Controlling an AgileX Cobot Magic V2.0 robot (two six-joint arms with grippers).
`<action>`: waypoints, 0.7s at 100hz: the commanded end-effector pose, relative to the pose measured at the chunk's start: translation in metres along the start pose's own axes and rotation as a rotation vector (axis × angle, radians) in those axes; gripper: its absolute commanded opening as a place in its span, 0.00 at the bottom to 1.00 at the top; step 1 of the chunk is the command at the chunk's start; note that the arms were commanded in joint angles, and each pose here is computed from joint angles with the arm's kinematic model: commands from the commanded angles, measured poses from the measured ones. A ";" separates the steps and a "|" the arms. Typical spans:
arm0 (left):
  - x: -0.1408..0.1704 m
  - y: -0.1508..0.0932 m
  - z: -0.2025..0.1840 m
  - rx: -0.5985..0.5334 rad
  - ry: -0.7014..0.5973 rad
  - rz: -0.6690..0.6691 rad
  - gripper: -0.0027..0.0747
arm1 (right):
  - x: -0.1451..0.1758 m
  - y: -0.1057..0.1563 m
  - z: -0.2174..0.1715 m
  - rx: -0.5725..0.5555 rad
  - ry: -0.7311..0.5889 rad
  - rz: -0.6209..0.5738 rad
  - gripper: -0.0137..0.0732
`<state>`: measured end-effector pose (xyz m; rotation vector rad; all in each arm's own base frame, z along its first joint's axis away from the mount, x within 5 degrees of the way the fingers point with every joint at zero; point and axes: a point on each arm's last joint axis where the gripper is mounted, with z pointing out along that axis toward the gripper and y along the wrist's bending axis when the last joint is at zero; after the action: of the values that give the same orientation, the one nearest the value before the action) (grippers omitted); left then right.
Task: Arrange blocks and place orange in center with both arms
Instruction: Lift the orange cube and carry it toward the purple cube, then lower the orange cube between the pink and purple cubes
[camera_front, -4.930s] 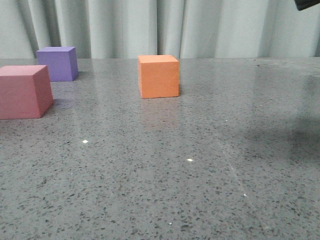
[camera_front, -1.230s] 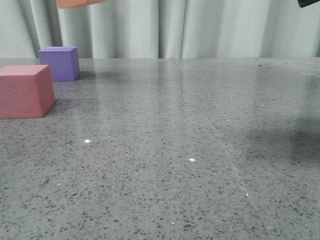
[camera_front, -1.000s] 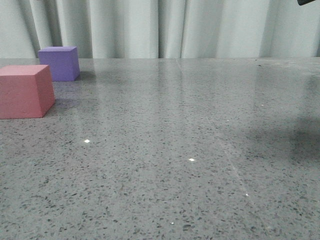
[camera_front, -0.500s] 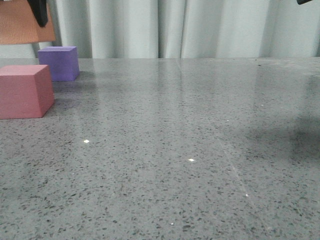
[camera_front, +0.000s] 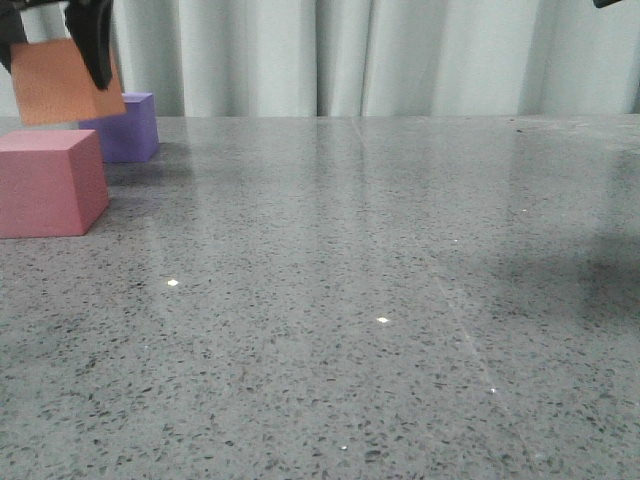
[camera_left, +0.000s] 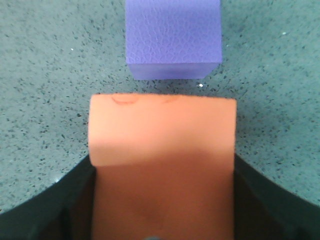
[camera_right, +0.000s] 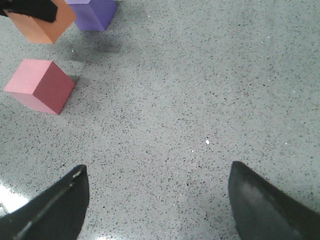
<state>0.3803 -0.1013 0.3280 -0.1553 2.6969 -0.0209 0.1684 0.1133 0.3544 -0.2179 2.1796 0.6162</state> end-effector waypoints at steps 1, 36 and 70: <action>-0.008 0.000 -0.016 0.034 -0.084 -0.020 0.24 | -0.014 0.005 -0.010 -0.035 -0.111 -0.017 0.81; -0.010 -0.005 0.006 0.029 -0.061 -0.015 0.24 | -0.014 0.006 -0.010 -0.036 -0.114 -0.017 0.81; -0.009 -0.005 0.012 0.024 -0.038 -0.015 0.24 | -0.014 0.006 -0.010 -0.037 -0.116 -0.017 0.81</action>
<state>0.3991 -0.1075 0.2926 -0.1539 2.7527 -0.0039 0.1688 0.1134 0.3549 -0.2167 2.1724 0.6186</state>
